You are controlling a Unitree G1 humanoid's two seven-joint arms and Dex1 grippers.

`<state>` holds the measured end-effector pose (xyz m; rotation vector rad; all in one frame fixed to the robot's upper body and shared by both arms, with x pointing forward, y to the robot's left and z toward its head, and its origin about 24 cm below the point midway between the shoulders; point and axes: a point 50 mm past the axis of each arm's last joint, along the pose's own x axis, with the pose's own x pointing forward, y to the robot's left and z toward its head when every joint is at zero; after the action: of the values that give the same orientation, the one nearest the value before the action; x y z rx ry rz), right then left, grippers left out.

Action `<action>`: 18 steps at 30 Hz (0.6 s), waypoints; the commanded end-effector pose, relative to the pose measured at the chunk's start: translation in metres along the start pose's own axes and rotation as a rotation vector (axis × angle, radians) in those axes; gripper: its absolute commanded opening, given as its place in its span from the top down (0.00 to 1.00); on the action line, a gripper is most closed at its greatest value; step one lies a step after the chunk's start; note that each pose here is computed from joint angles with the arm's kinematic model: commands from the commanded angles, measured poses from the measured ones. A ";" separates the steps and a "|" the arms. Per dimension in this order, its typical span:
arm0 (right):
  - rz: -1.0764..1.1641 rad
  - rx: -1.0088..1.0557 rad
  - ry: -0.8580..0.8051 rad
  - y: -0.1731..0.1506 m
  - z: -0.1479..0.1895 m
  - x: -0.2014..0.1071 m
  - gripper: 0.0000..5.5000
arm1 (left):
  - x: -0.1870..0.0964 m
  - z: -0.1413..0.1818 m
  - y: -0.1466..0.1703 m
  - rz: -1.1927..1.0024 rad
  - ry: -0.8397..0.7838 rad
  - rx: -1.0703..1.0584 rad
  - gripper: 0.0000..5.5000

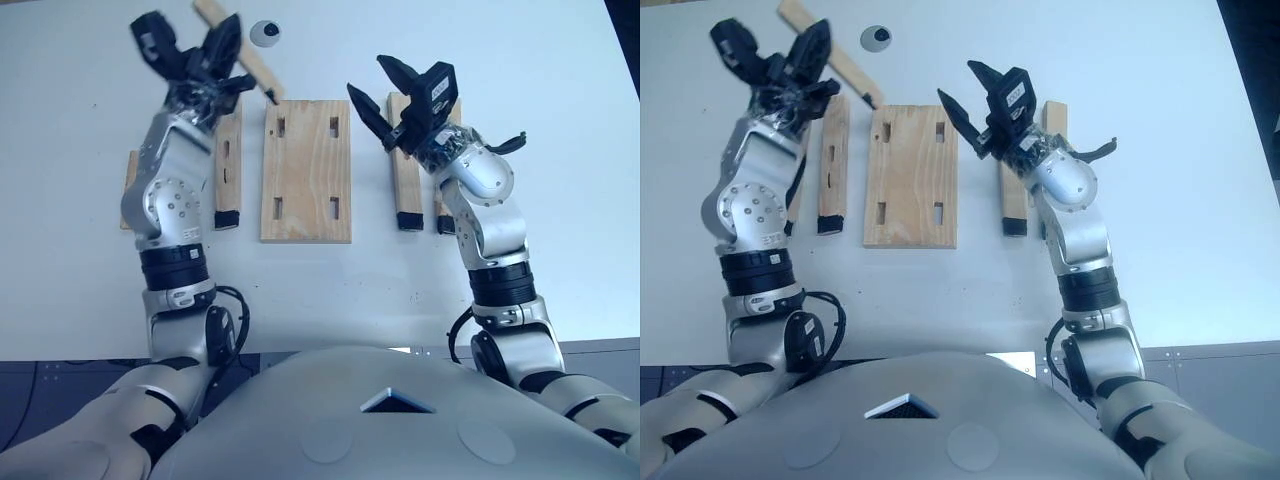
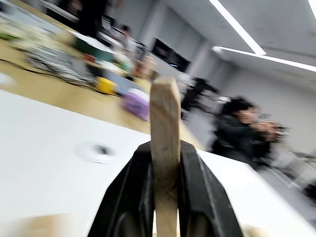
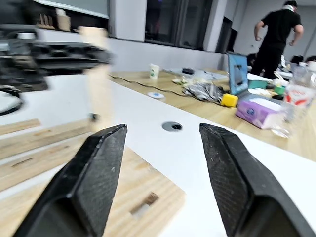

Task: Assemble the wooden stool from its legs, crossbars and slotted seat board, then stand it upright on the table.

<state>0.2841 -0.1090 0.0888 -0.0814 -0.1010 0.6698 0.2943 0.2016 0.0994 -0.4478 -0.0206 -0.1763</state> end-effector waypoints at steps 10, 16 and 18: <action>-0.164 -0.017 0.063 -0.029 -0.008 -0.016 0.51 | -0.063 -0.003 0.067 0.183 -0.093 0.295 0.93; -0.153 -0.014 0.073 -0.029 -0.009 -0.016 0.51 | -0.066 -0.015 0.076 0.198 -0.053 0.331 0.93; -0.149 -0.013 0.075 -0.029 -0.010 -0.016 0.51 | -0.068 -0.020 0.080 0.206 -0.034 0.363 0.93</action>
<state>0.2904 -0.1393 0.0832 -0.1114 -0.0586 0.5169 0.2418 0.2734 0.0494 -0.1344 -0.0704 0.0439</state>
